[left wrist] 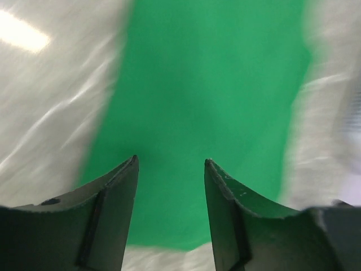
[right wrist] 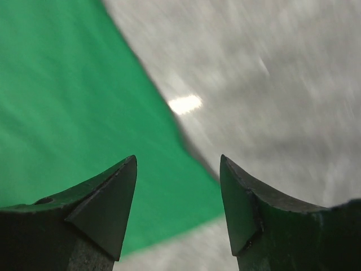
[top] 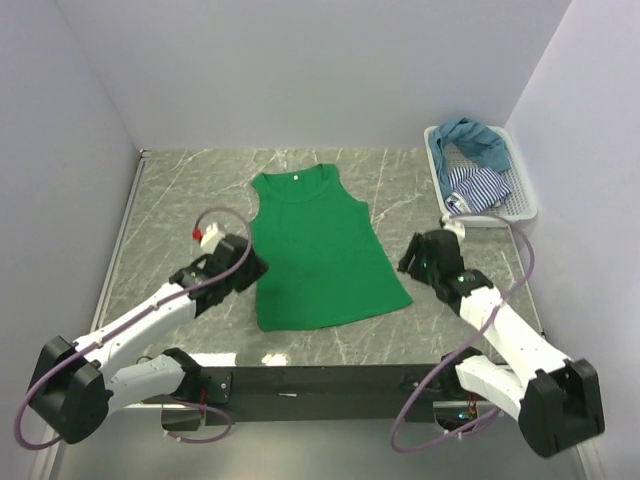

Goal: Fold and stack the tank tops

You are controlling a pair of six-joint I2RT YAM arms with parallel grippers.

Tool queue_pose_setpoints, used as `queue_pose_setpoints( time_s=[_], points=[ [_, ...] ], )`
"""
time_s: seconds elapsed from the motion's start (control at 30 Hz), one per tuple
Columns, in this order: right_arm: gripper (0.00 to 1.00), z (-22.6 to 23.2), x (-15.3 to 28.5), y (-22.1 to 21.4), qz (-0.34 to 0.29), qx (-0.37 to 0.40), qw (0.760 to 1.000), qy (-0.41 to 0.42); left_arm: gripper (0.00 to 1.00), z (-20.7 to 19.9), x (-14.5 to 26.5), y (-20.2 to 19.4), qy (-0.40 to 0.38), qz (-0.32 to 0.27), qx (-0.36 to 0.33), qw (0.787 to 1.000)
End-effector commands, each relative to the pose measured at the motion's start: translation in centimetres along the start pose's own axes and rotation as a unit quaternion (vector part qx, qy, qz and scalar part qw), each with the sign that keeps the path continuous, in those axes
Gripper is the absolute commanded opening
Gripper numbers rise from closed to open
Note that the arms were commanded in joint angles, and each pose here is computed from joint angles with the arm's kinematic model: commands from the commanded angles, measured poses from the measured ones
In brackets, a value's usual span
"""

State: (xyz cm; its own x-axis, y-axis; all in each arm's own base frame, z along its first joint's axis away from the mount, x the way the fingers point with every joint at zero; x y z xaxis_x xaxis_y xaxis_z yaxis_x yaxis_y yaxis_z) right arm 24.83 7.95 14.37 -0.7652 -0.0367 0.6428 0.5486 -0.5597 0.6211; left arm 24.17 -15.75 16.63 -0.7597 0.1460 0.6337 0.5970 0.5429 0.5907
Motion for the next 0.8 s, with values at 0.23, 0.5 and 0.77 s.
queue_pose_setpoints(
  time_s=[0.23, 0.5, 0.77],
  points=[
    [0.65, -3.7, -0.1, -3.7, 0.020, -0.040, 0.998, -0.036, 0.53, 6.4, 1.5, -6.0, 0.082, 0.046, 0.050, 0.994],
    [0.59, -4.9, -1.6, -5.4, 0.049, -0.058, 0.994, -0.076, 0.52, 6.6, 0.7, -8.2, 0.060, 0.094, 0.018, 0.994],
    [0.53, -5.7, -0.8, -6.8, 0.073, -0.074, 0.991, -0.079, 0.52, 6.8, 0.4, -9.6, 0.066, 0.117, -0.003, 0.991]
  ],
)
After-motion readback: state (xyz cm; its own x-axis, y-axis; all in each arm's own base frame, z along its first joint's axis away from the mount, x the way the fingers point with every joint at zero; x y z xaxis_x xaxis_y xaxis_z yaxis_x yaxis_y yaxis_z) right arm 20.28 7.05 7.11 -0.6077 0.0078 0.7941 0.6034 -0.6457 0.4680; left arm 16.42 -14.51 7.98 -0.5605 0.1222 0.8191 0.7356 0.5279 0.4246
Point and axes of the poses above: each gripper's point midway between its finger pads, its own x axis back along the fingers, its own z axis along the line the jaws close on, y = z × x, the point moved 5 cm from there along x, back along the fingers, and after that the axes turned 10 degrees about -x, right-handed, at the moved point
